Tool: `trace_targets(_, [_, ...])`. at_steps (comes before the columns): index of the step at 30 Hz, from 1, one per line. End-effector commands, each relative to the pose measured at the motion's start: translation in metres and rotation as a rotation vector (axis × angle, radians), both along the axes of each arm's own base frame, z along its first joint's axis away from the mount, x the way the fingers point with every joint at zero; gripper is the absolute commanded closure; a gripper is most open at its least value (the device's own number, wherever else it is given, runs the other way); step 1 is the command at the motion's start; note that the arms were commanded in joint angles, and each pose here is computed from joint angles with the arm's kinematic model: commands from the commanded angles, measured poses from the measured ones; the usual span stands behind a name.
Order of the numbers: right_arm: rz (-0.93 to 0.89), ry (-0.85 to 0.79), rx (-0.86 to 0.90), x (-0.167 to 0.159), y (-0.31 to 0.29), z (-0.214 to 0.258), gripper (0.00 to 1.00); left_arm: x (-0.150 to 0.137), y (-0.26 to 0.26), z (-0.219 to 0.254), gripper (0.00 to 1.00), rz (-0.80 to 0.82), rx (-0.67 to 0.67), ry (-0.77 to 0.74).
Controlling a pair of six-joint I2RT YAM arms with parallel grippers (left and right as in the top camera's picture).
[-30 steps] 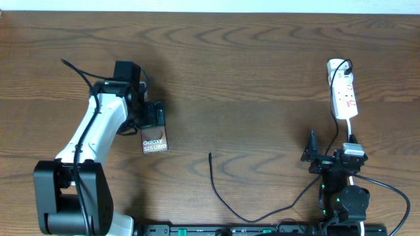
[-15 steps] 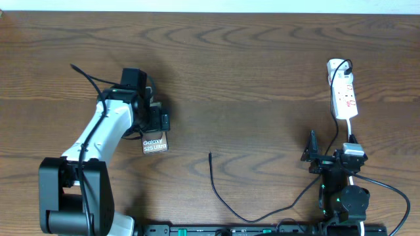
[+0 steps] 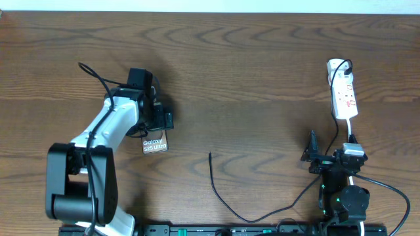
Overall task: Plug charger to phone and switch on socket
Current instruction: 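Lower the left gripper and close it on the phone's long edges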
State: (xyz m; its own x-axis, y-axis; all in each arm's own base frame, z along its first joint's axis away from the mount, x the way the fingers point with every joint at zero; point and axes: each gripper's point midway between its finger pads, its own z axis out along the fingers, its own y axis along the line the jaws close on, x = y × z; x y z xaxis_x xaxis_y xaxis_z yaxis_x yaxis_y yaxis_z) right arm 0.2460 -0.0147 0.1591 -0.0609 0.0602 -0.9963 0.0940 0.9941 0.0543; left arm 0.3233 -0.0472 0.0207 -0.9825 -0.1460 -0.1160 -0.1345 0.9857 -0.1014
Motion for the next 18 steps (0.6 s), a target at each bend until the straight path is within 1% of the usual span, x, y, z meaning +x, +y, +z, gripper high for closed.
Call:
trace_targets(1, [0.012,-0.002,0.013,0.0,0.003,0.0,0.01,-0.001,0.002,-0.005,0.02,0.016,0.012,0.008])
trace_targets(6, [0.012,-0.002,0.013,0.0,0.003,0.0,0.01,0.003,0.003,-0.005,0.02,0.018,0.016,-0.007])
trace_targets(11, [0.012,-0.002,0.013,0.0,0.003,0.0,0.01,0.005,0.013,-0.005,0.02,0.027,0.078,-0.016])
trace_targets(18, [0.012,-0.002,0.013,0.0,0.003,0.0,0.01,0.009,0.013,-0.005,0.02,0.027,0.078,-0.031])
